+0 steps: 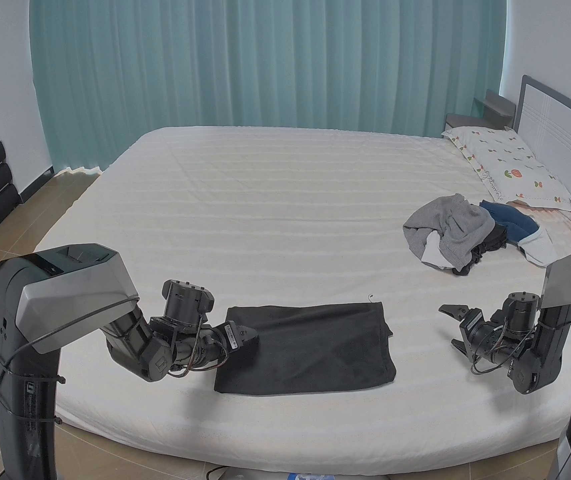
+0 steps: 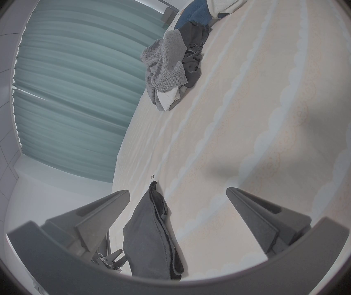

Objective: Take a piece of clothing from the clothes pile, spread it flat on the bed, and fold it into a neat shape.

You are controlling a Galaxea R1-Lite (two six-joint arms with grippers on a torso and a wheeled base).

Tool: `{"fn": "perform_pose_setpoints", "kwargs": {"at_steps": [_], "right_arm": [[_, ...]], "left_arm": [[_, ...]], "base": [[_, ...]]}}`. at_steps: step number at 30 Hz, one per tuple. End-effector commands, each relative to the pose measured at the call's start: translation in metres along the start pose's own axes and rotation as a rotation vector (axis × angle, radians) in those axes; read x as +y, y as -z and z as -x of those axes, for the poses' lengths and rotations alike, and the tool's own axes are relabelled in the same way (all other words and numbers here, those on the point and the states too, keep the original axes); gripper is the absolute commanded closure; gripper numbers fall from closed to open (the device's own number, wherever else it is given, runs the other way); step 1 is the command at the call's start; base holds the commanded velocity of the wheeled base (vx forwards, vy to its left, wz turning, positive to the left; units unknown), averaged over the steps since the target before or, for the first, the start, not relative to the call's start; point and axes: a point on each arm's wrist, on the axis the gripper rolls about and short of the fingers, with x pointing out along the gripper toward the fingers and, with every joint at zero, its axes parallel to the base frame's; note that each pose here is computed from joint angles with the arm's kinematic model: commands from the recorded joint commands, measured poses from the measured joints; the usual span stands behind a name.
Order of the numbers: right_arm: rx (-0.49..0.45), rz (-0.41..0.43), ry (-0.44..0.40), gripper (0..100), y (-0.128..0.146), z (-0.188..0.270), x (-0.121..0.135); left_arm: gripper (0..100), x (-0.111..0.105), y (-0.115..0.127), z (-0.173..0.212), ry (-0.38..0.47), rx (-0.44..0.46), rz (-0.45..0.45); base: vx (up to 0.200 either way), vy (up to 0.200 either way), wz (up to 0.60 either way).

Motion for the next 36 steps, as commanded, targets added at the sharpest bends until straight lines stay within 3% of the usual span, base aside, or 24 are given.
{"fn": "perform_pose_setpoints", "kwargs": {"at_steps": [1, 24, 36], "right_arm": [[0.002, -0.001, 0.002, 0, 0.001, 0.000, -0.001], [0.001, -0.001, 0.000, 0, 0.000, 0.000, 0.000], [0.047, 0.019, -0.011, 0, 0.018, 0.002, 0.011]], "left_arm": [[100, 0.000, 0.000, 0.000, 0.000, 0.000, 0.003], [100, 0.000, 0.000, 0.003, 0.000, 0.000, 0.024], [100, -0.002, -0.003, 0.008, 0.006, -0.011, 0.045]], "base": [[0.000, 0.000, 0.00], [0.000, 0.000, 0.00], [0.000, 0.200, 0.00]]}}
